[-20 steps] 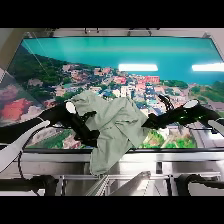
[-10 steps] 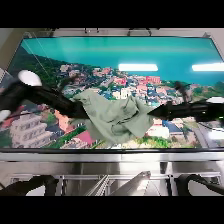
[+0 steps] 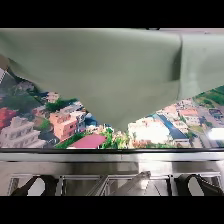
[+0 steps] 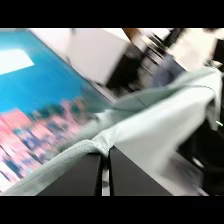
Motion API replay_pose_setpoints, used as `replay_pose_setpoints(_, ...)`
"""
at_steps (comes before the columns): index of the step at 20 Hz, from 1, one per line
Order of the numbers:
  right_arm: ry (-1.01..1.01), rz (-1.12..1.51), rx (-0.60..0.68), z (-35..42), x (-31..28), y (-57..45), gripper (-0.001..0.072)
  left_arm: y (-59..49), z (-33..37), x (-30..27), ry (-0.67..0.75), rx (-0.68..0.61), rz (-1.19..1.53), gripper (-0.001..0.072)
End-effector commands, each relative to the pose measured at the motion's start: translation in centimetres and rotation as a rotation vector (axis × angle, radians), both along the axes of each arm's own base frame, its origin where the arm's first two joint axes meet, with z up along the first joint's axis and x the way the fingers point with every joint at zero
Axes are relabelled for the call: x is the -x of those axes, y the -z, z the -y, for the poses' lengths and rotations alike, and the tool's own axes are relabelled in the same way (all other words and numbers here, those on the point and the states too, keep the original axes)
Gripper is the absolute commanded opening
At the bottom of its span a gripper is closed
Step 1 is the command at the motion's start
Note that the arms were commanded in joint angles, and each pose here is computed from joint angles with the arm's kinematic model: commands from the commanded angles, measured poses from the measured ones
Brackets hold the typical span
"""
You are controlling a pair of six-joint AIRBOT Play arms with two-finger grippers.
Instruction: Fold the shirts.
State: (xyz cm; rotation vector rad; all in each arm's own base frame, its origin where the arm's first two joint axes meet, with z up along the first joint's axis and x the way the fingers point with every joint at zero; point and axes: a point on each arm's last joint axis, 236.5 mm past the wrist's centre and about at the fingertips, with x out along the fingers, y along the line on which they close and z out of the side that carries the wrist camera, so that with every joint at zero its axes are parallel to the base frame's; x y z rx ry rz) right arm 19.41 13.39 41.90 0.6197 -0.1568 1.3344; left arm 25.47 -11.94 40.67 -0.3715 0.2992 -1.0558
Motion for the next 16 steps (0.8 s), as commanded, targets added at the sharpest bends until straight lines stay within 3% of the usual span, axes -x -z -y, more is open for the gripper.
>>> replay_pose_setpoints(1,0.434,0.021,0.153,0.4,-3.7,0.2,0.0021,-3.1,-2.0,0.5,-0.101,0.006,0.127,0.0030)
replay_pose_setpoints(3,0.518,-0.038,0.231,0.6,-7.2,2.6,0.0021,-1.0,-1.8,-1.7,-0.040,0.011,0.044,0.0029)
replay_pose_setpoints(8,0.468,-0.282,0.404,-3.7,-20.1,15.7,0.0021,15.1,1.3,-11.5,0.070,-0.221,-0.356,0.0029)
replay_pose_setpoints(10,0.488,-0.415,0.470,-3.7,-25.5,22.9,0.0021,21.4,1.5,-15.3,0.053,-0.271,-0.477,0.0029)
replay_pose_setpoints(13,0.466,-0.586,0.461,-2.6,-30.8,28.8,0.0026,29.1,-0.5,-20.2,-0.016,-0.220,-0.659,0.0031)
replay_pose_setpoints(14,0.436,-0.614,0.442,-2.3,-31.6,29.2,0.0177,30.8,-1.6,-21.1,-0.033,-0.184,-0.704,0.0139)
replay_pose_setpoints(15,0.407,-0.635,0.416,-1.8,-32.1,28.8,0.0387,32.0,-2.7,-21.8,-0.050,-0.151,-0.741,0.0317)
replay_pose_setpoints(16,0.390,-0.656,0.389,-0.8,-32.2,28.3,0.0401,33.1,-4.1,-22.1,-0.068,-0.116,-0.793,0.0318)
